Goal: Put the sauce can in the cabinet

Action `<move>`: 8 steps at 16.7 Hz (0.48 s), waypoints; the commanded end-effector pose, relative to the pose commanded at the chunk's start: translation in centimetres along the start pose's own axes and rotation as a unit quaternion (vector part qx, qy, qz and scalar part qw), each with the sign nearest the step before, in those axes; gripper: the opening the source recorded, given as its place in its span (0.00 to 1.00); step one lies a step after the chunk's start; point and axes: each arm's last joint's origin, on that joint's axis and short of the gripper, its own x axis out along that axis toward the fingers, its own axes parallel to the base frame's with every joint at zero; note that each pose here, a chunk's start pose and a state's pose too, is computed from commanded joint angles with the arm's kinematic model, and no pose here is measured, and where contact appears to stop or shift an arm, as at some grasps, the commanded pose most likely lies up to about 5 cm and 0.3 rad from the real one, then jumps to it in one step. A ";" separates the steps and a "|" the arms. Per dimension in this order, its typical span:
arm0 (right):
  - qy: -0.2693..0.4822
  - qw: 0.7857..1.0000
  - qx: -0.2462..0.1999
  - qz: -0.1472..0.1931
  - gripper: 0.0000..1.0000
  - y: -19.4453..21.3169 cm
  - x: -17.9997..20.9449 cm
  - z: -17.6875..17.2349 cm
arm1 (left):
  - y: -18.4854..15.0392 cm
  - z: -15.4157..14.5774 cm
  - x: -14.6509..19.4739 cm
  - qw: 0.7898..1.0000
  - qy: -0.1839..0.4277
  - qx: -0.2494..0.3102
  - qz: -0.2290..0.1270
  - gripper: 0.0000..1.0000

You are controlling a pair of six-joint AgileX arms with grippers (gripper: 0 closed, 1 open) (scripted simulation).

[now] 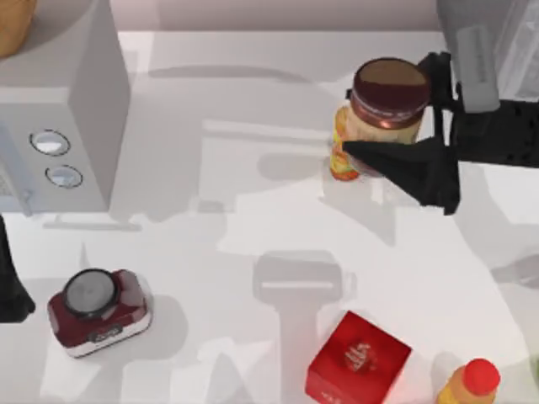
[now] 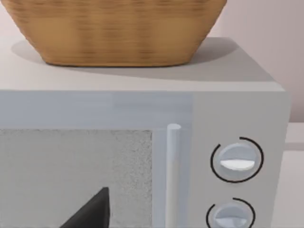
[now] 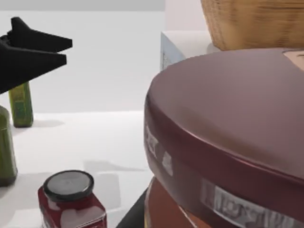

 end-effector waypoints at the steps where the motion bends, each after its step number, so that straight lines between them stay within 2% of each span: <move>1: 0.000 1.000 0.000 -0.024 0.00 0.6 -0.6 0.9 | 0.0 0.0 0.0 1.000 0.000 0.000 0.000 1.00; 5: -0.002 0.989 -0.001 -0.146 0.00 4.7 -3.9 4.9 | 0.0 0.0 0.0 1.000 0.000 0.000 0.000 1.00; 8: -0.007 0.966 -0.006 -0.259 0.00 9.3 -6.9 6.7 | 0.0 0.0 0.0 1.000 0.000 0.000 0.000 1.00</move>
